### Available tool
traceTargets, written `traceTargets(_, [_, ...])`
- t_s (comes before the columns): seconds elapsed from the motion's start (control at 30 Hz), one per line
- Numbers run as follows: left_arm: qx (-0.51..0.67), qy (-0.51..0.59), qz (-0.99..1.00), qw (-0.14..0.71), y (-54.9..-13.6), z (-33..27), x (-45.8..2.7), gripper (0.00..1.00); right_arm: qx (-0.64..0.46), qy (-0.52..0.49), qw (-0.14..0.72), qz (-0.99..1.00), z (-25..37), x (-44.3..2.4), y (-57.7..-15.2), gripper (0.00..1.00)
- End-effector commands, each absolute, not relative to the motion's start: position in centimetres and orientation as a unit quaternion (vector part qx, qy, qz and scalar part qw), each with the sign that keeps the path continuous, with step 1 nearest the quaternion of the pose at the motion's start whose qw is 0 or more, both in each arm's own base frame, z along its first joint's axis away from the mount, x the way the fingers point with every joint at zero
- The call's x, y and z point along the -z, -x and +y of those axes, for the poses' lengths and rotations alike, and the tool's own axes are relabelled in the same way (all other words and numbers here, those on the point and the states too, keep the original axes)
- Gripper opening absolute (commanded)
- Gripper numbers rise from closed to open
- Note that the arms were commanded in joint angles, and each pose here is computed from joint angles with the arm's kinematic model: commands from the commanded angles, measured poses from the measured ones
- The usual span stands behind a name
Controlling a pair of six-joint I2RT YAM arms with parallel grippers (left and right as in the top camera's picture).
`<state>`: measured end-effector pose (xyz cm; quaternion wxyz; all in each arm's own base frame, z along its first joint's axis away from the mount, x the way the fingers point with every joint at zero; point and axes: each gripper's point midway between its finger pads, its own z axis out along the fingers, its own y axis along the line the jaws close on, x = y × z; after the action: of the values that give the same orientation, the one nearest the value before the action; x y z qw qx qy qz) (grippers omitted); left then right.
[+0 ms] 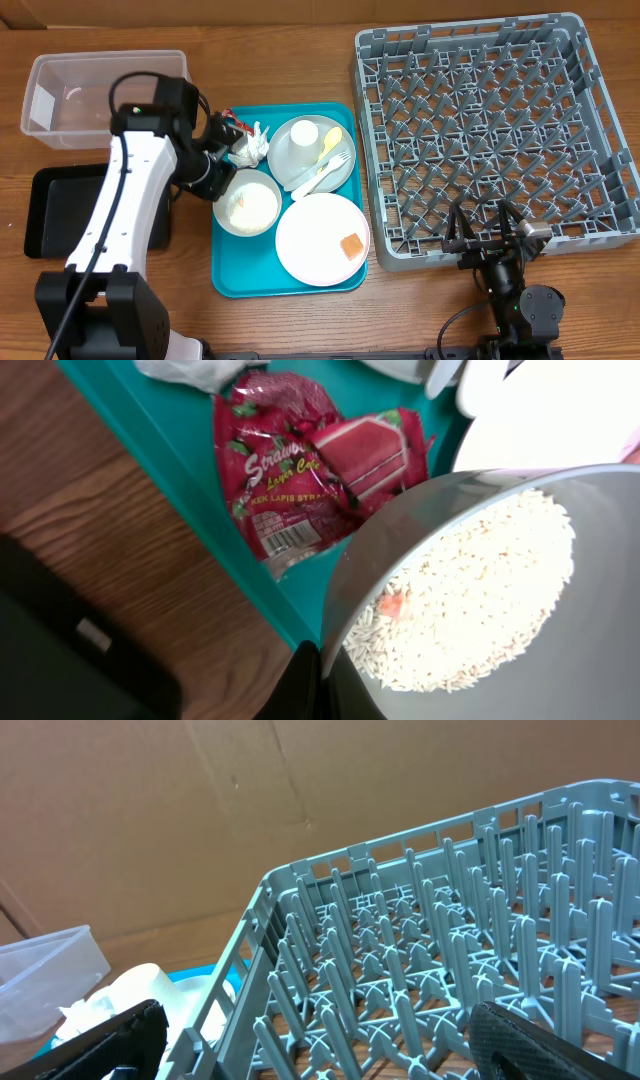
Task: Sort waste into correct bins and load items into the dishwasher rack
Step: 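Lift the bowl with the left gripper and carry it over the black tray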
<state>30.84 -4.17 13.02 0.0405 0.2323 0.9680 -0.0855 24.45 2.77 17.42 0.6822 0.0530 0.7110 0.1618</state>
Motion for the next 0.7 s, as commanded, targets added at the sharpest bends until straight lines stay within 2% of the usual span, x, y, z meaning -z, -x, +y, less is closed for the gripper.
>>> traceTargets(0.0, [0.093,-0.196,0.974,0.064,-32.1,-4.5,-15.5,0.04,-0.159,-0.055,0.684,0.71,2.6,-17.2,-24.5,1.0])
traceTargets(0.23, [0.057,-0.099,0.991,0.066,-32.6,-0.8,-16.7,0.04,-0.16,-0.055,0.684,0.71,2.6,-17.2,-24.5,1.0])
traceTargets(0.67, [0.04,0.119,0.989,0.079,-30.8,11.6,-16.7,0.04,-0.159,-0.055,0.684,0.71,2.6,-17.2,-24.5,1.0])
